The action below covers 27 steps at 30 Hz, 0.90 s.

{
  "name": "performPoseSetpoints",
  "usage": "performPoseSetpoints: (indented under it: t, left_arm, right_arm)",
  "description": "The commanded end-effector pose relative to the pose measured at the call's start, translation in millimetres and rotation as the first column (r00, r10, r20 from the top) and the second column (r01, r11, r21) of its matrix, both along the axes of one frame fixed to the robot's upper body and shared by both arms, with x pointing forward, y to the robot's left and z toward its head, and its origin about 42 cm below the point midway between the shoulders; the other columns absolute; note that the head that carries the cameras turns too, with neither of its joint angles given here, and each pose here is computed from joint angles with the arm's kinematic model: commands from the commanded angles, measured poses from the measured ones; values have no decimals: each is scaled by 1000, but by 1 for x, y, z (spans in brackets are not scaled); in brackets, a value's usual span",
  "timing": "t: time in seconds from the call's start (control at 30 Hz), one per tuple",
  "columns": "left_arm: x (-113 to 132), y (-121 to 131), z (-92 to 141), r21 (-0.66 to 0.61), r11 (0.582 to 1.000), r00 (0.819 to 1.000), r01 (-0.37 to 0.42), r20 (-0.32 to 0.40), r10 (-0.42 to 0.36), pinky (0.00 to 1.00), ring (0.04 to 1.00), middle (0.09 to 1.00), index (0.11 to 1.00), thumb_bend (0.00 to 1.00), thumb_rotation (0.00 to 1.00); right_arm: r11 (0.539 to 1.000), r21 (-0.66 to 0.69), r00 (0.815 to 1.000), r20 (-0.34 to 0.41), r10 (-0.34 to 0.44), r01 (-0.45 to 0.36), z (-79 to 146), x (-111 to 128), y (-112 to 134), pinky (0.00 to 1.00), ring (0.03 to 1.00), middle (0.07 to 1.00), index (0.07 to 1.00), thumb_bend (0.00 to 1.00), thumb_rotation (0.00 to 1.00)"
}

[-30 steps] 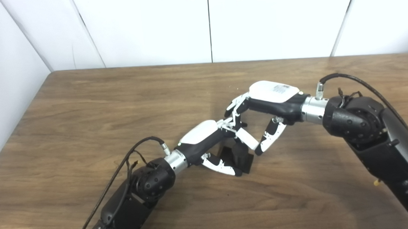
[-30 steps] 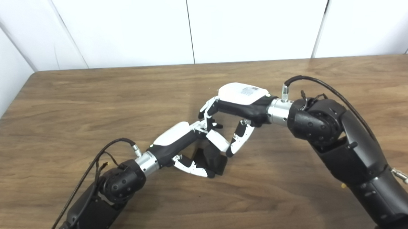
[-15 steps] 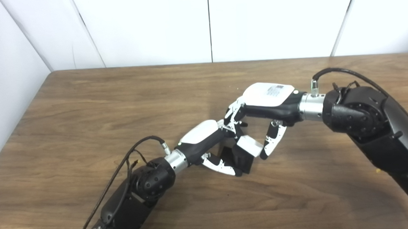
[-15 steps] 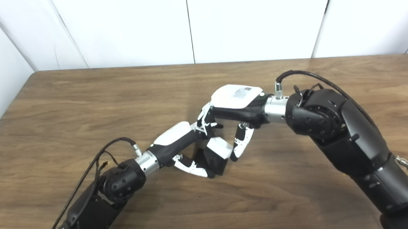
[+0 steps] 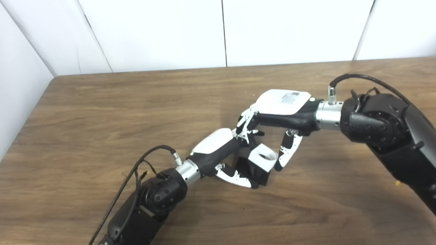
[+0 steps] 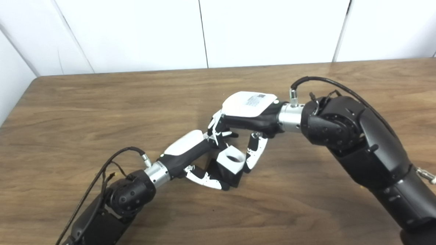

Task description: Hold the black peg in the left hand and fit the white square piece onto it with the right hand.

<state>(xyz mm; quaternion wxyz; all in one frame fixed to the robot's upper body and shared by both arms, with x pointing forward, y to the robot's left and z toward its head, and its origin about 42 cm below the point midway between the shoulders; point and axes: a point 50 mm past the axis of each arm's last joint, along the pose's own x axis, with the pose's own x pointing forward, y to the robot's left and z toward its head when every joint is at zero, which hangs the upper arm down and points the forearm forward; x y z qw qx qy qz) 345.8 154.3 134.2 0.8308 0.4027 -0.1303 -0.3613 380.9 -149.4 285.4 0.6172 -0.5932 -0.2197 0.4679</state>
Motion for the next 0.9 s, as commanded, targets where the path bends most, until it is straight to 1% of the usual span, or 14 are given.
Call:
performPoseSetpoints:
  t: [0.0,0.13,0.27,0.43,0.63,0.87]
  left_arm:
    - [-13,2,-33,155,988,993,18,-116,0,1000,1000,938,492,522,76]
    - [-13,2,-32,154,988,993,21,-114,-4,1000,1000,938,491,522,78]
    - [-14,1,-32,155,988,994,22,-112,-4,1000,1000,937,492,521,78]
    - [-14,0,-32,155,988,994,22,-107,-5,996,1000,935,492,521,79]
    - [-15,0,-32,153,988,994,19,-112,-2,1000,1000,938,492,521,79]
    - [-15,2,-31,154,988,994,18,-111,0,996,1000,937,492,521,78]
  right_arm:
    - [999,51,999,53,-1,-2,14,5,6,877,868,805,479,522,140]
    - [998,66,999,46,-19,16,9,8,9,877,863,807,479,521,141]
    - [995,94,999,24,-44,42,2,11,12,883,864,804,479,521,141]
    - [994,94,998,13,-60,58,-5,15,13,888,863,801,479,520,141]
    - [993,91,997,2,-78,77,-11,20,8,876,861,789,479,521,140]
    - [992,83,996,-7,-90,90,-11,22,3,877,861,784,480,522,137]
